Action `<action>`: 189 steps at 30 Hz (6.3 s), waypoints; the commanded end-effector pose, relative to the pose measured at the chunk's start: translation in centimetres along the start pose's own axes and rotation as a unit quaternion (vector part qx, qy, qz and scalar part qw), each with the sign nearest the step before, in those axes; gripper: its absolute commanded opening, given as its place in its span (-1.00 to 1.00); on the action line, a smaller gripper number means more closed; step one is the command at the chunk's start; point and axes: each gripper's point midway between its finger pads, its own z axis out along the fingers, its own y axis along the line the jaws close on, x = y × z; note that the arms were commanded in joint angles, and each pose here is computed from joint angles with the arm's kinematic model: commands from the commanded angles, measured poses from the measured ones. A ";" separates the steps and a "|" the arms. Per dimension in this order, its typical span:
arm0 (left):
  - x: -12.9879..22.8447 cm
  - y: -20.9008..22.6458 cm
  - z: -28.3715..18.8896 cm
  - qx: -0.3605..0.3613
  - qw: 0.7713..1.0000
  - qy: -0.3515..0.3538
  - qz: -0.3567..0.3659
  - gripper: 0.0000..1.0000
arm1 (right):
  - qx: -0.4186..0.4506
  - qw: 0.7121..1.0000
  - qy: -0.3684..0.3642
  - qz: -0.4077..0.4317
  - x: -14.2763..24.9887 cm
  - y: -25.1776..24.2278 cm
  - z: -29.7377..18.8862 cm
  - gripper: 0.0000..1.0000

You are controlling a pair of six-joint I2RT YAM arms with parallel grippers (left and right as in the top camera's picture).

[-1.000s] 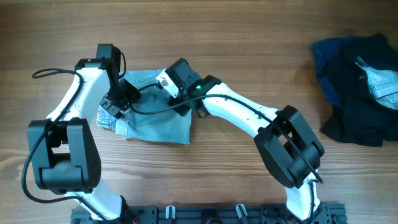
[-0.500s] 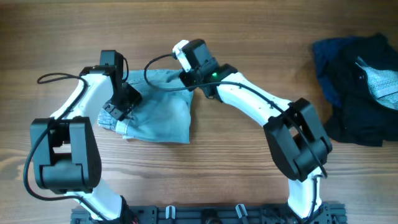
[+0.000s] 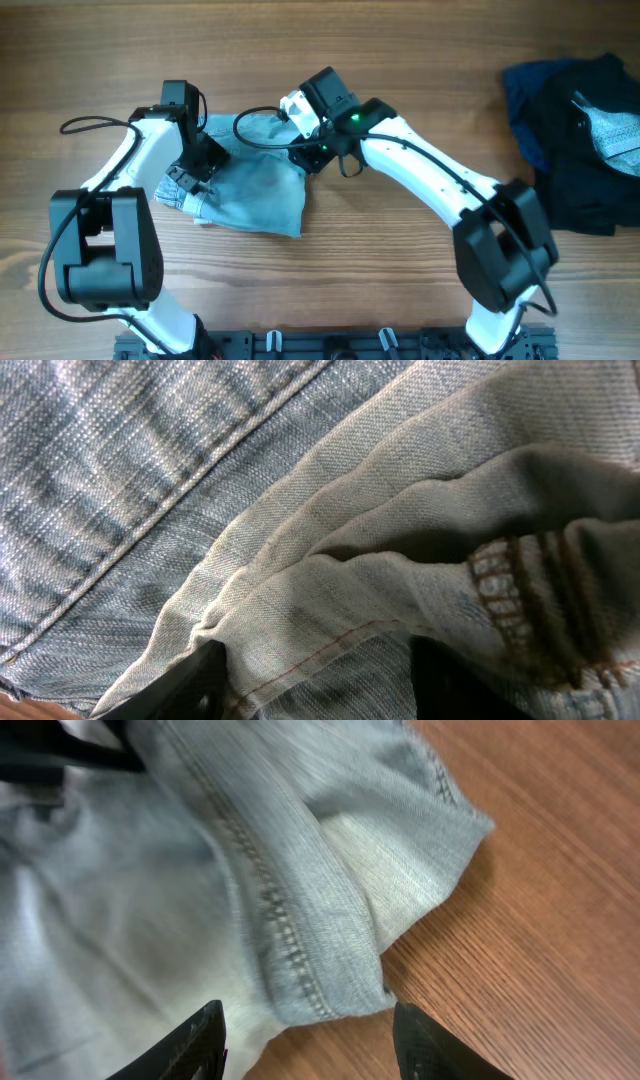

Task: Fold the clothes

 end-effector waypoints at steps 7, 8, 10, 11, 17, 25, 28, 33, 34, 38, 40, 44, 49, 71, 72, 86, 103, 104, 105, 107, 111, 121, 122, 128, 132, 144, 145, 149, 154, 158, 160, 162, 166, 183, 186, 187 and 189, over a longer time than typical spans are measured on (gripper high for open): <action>0.6 2.9 2.3 -0.061 0.998 0.011 -0.004 0.22 | -0.016 0.997 0.045 -0.058 2.2 3.5 4.0 0.03; 0.6 3.0 2.3 -0.063 0.998 0.012 -0.004 0.21 | 0.000 0.996 0.059 -0.062 2.8 3.3 4.8 0.03; 0.7 3.0 2.3 -0.063 0.998 0.012 -0.004 0.22 | 0.000 0.996 0.067 -0.063 3.3 3.3 5.5 0.03; 0.6 2.9 2.3 -0.062 0.998 0.012 -0.004 0.22 | 0.009 0.996 0.067 -0.063 3.3 2.9 6.1 0.00; 0.7 3.0 2.3 -0.064 0.998 0.013 -0.004 0.22 | 0.067 0.994 0.052 -0.068 2.5 0.6 6.9 -0.46; 0.7 3.1 2.3 -0.065 0.998 0.014 -0.004 0.22 | 0.088 0.993 0.044 -0.058 2.2 -1.3 7.6 -0.91; 0.9 3.2 2.2 -0.069 0.997 0.017 -0.003 0.21 | 0.125 0.991 0.002 -0.051 0.1 -3.5 7.2 -0.91; 0.9 3.3 2.2 -0.069 0.997 0.018 0.008 0.17 | 0.169 0.984 -0.052 0.016 -1.7 -9.1 5.6 -0.92; 0.9 3.2 2.2 -0.068 0.997 0.017 0.008 0.17 | 0.173 0.983 -0.060 0.020 -1.9 -9.6 5.4 -0.92; 0.7 3.3 2.2 -0.072 0.997 0.013 0.008 0.15 | 0.176 0.982 -0.065 0.036 -2.0 -10.1 5.2 -0.92; 0.7 3.3 2.2 -0.072 0.997 0.013 0.008 0.15 | 0.132 0.989 -0.047 0.042 -1.4 -8.4 5.2 -0.57; 0.7 3.3 2.2 -0.072 0.997 0.013 0.008 0.18 | 0.041 0.997 -0.016 0.068 -0.2 -4.2 1.8 -0.09; 0.7 3.3 2.2 -0.072 0.997 0.014 0.008 0.18 | 0.028 0.998 -0.044 0.039 -1.6 -2.6 -2.8 0.08; 0.8 3.5 2.2 -0.074 0.997 0.016 0.008 0.20 | -0.040 0.998 0.000 0.056 1.2 -2.5 7.7 -0.47; 0.9 3.5 2.2 -0.074 0.997 0.016 0.010 0.20 | -0.032 0.998 -0.005 0.054 1.0 -2.8 7.8 -0.68; 0.6 3.8 2.1 -0.083 0.996 0.011 0.033 0.09 | 0.226 0.964 -0.117 0.073 -4.0 -12.5 5.1 -0.91; 2.1 -2.5 -9.7 0.123 0.988 -0.075 0.047 -0.29 | -0.027 0.978 -0.070 0.193 -3.4 -2.1 -2.3 -0.39; 2.6 -3.2 -9.1 0.124 0.988 -0.066 0.057 -0.39 | -0.031 0.974 -0.072 0.213 -3.5 -2.3 -2.4 -0.70; 2.9 -3.4 -8.3 0.117 0.990 -0.057 0.062 -0.47 | -0.045 0.971 -0.073 0.225 -3.6 -2.2 -2.5 -0.85; 3.3 -3.7 -6.5 0.107 0.992 -0.029 0.052 -0.67 | -0.110 0.961 -0.069 0.245 -3.6 -0.9 -2.9 -0.91; 3.3 -4.5 -4.3 0.107 0.993 -0.006 0.051 -0.92 | -0.189 0.950 -0.044 0.246 -2.6 1.5 -2.2 -0.91; 2.8 -4.0 0.4 0.086 0.995 0.045 0.029 -0.92 | -0.337 0.911 0.017 0.237 -1.1 6.7 1.3 -0.91; 2.2 -3.6 0.4 0.086 0.995 0.043 0.018 -0.92 | -0.349 0.905 0.029 0.241 -0.7 7.4 2.4 -0.91; 0.8 -1.9 0.4 0.080 0.996 0.044 0.007 -0.92 | -0.350 0.876 0.105 0.315 3.1 7.8 8.7 -0.92; -0.1 -1.0 -0.1 0.083 0.996 0.038 0.023 -0.92 | -0.326 0.861 0.132 0.367 5.2 5.7 11.0 -0.91; -4.5 0.4 -6.2 0.169 0.985 -0.029 -0.022 -0.92 | -0.228 0.899 0.080 0.365 2.9 2.2 8.1 -0.91; -4.0 -0.5 -7.3 0.181 0.983 -0.039 -0.007 -0.92 | -0.230 0.902 0.070 0.358 2.3 2.2 7.7 -0.92; -1.3 -4.3 -7.6 0.199 0.977 -0.041 0.057 -0.77 | -0.239 0.921 -0.010 0.308 -1.9 1.9 4.1 -0.85; -0.6 -7.2 -5.0 0.222 0.971 -0.016 0.084 -0.59 | -0.222 0.923 -0.082 0.302 -4.5 -1.1 -2.1 -0.38; -1.4 -8.2 -2.3 0.228 0.969 -0.012 0.093 -0.59 | -0.200 0.923 -0.108 0.311 -3.8 -4.6 -6.3 -0.39; -1.7 -7.8 -0.8 0.219 0.972 -0.003 0.086 -0.59 | -0.196 0.921 -0.104 0.319 -3.4 -5.3 -6.5 -0.39; -2.7 -6.4 1.1 0.192 0.979 -0.001 0.067 -0.59 | -0.194 0.923 -0.096 0.319 -2.8 -5.4 -6.5 -0.39; -7.3 -2.6 1.8 0.154 0.987 -0.050 0.009 -0.56 | -0.193 0.925 -0.085 0.315 -2.2 -5.2 -6.3 -0.40; -14.2 8.6 -16.3 0.220 0.934 -0.239 -0.148 0.99 | -0.181 0.935 -0.040 0.302 0.3 -4.6 -5.9 -0.28; -10.5 9.8 -14.3 0.181 0.956 -0.167 -0.162 0.99 | -0.181 0.935 -0.041 0.302 0.3 -4.7 -5.9 -0.25; -9.2 10.3 -13.0 0.163 0.963 -0.131 -0.169 1.00 | -0.181 0.935 -0.041 0.302 0.3 -4.6 -5.9 -0.25; -7.4 10.7 -11.1 0.139 0.972 -0.086 -0.171 0.94 | -0.182 0.935 -0.041 0.302 0.3 -4.6 -5.9 -0.24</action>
